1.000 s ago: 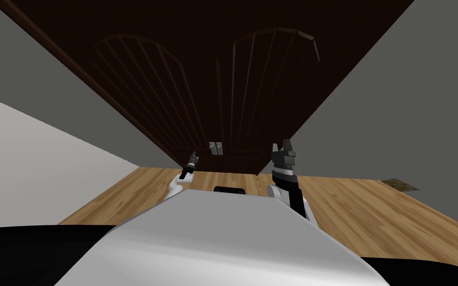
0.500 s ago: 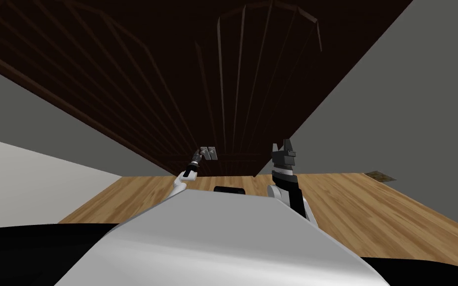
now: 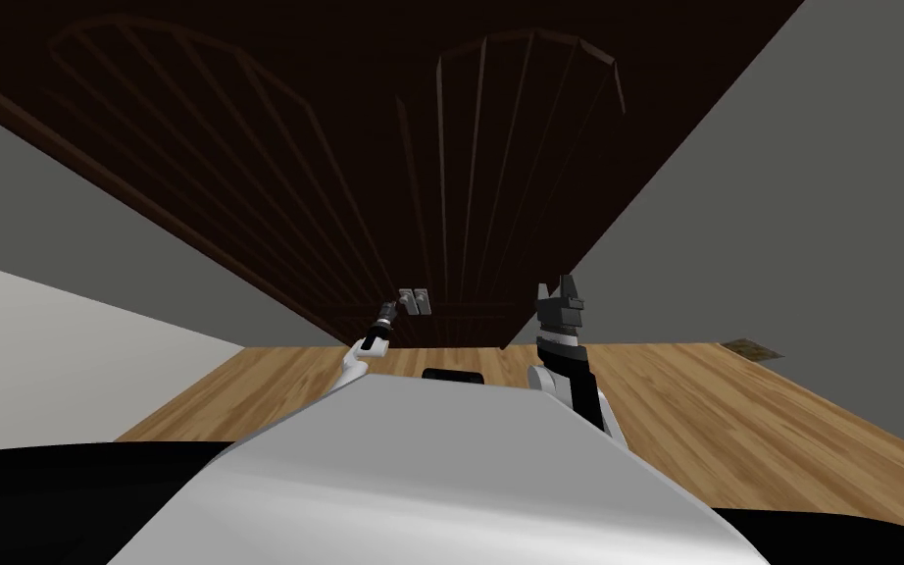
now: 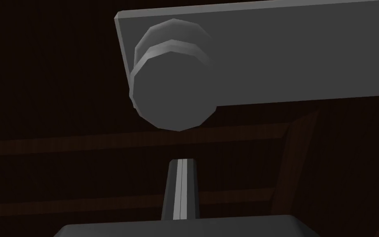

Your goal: Pull the door open

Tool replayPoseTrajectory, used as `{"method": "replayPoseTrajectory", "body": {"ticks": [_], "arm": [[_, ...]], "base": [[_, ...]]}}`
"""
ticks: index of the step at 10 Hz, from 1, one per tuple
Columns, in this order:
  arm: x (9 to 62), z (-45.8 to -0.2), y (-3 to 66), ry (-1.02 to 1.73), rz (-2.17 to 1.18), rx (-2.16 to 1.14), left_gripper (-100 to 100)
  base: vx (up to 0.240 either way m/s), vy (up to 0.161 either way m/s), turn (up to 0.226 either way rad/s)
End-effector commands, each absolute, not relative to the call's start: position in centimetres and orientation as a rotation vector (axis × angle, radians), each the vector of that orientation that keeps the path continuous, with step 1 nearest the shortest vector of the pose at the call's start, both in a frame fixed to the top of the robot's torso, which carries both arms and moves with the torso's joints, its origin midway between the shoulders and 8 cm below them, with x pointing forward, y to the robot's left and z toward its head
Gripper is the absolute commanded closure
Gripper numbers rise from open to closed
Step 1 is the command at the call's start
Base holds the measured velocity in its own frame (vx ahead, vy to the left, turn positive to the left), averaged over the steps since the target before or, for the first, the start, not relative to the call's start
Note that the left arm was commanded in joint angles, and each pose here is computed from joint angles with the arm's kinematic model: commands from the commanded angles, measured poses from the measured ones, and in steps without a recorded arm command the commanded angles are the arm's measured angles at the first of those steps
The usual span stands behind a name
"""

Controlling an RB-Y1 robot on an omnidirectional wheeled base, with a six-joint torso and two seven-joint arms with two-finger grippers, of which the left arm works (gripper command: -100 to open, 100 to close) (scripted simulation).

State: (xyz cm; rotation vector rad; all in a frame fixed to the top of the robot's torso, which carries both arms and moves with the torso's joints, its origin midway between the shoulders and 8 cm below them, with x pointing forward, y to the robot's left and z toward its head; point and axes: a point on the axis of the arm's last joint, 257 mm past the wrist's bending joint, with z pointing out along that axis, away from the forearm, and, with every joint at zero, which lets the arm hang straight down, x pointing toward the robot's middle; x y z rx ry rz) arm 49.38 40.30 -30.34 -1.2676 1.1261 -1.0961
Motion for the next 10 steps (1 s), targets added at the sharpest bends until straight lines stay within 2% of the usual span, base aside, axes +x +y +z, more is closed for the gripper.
{"method": "replayPoseTrajectory", "body": {"ticks": [1, 2, 4, 6, 8, 10], "arm": [[49.4, -30.3, 40.3, 1.126, -1.096, -1.267, 100], [48.6, -30.8, 41.9, 1.125, -1.065, -1.282, -100], [48.1, -31.1, 42.6, 1.125, -1.051, -1.289, -100], [47.9, -31.1, 42.5, 1.13, -1.055, -1.289, -100], [48.3, -30.7, 40.8, 1.14, -1.091, -1.275, -100], [49.4, -29.6, 38.2, 1.145, -1.145, -1.249, -100]], "base": [[0.0, 0.0, 0.0], [-0.104, 0.05, 0.147], [-0.169, 0.053, 0.072], [-0.204, -0.028, 0.023], [-0.184, -0.096, -0.048], [-0.101, -0.136, -0.139]]}}
